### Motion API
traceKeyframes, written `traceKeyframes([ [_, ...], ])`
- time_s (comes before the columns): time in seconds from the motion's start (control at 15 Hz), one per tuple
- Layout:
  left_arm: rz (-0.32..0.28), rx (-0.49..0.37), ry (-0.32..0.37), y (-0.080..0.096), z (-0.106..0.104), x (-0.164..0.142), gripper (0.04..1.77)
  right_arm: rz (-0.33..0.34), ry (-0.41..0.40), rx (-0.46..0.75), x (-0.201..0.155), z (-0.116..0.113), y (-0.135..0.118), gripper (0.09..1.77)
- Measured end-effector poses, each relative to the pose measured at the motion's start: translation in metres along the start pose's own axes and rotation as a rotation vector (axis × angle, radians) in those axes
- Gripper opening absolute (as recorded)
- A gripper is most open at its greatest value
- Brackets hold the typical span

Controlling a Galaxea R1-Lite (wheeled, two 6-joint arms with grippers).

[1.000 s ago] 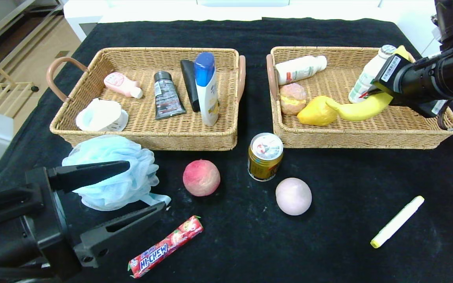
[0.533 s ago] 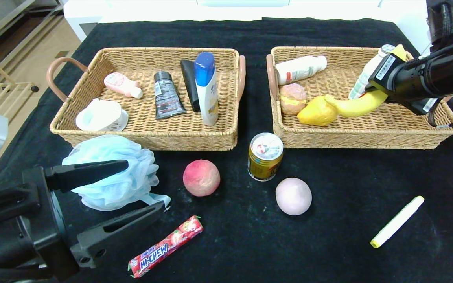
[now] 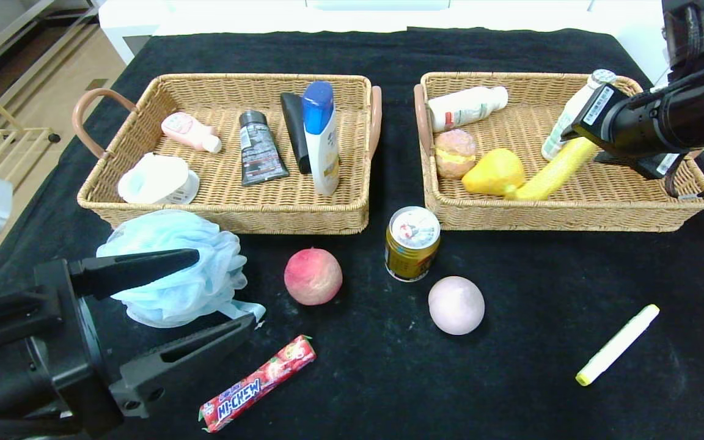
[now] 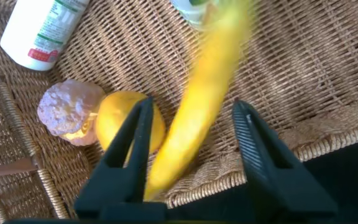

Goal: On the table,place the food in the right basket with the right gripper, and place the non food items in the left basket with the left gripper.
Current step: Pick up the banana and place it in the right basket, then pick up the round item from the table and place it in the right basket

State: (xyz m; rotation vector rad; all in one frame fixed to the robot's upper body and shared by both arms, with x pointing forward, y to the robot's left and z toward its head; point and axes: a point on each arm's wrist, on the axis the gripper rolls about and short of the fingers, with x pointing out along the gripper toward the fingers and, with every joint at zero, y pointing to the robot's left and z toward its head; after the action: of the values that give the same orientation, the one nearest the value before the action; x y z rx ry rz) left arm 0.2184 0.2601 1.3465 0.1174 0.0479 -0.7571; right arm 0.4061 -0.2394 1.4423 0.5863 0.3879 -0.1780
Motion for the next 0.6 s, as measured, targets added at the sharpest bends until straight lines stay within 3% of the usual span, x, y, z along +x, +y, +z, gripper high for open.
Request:
traceKeyframes([
  [0.27, 0.0, 0.002, -0.002, 0.0, 0.0, -0.001, 1.72, 0.003, 0.011, -0.012, -0.003, -0.003, 0.002, 1.29],
  [0.6, 0.0, 0.003, -0.002, 0.0, 0.0, -0.001, 1.72, -0.002, 0.07, -0.094, -0.023, -0.013, -0.002, 1.49],
])
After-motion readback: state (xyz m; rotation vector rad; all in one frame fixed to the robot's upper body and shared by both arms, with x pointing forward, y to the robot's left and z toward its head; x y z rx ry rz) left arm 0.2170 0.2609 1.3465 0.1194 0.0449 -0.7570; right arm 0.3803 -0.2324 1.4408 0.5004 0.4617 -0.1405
